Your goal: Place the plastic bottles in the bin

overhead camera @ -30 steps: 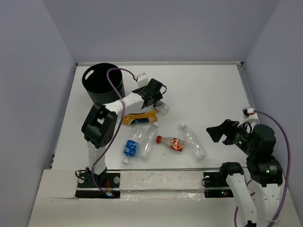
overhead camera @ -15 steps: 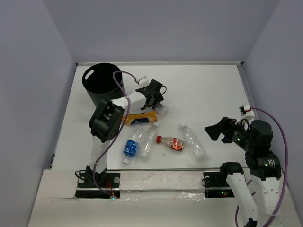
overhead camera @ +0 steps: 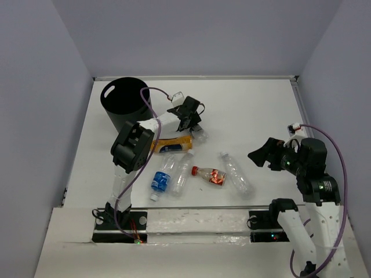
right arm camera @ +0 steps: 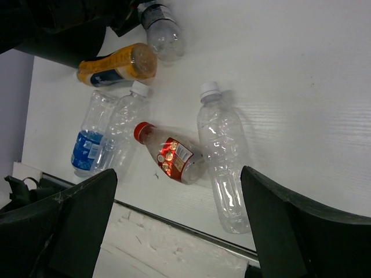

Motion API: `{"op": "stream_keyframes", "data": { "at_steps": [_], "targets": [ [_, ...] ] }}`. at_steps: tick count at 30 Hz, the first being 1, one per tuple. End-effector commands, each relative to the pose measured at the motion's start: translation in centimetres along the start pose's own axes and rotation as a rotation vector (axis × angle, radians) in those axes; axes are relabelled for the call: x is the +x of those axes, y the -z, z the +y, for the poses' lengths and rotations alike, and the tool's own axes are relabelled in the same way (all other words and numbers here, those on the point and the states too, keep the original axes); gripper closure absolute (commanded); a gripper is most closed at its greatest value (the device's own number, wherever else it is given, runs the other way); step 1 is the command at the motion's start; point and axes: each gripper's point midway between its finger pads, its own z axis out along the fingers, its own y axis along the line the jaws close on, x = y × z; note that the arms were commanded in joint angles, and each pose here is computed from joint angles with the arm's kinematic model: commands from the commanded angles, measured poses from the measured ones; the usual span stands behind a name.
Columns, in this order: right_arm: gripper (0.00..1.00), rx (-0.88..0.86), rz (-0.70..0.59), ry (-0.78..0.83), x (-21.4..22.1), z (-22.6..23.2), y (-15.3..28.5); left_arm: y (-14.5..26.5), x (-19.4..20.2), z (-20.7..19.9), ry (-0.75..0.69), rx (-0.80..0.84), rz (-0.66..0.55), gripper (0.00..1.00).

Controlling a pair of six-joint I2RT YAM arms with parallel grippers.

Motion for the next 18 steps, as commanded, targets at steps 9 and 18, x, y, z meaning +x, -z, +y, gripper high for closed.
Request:
{"op": "stream_keyframes", "data": {
  "at_steps": [9,18],
  "targets": [
    [0.07,0.038,0.073,-0.115,0.4,-2.6,-5.0,1.9,-5.7,-5.5,0.012,0.159,-0.155,0.66],
    [0.0,0.163,0.156,-0.077,2.4,-4.3,-8.8,12.0,-13.2,-11.4,-0.005,0.405,-0.317,0.71]
  ]
}}
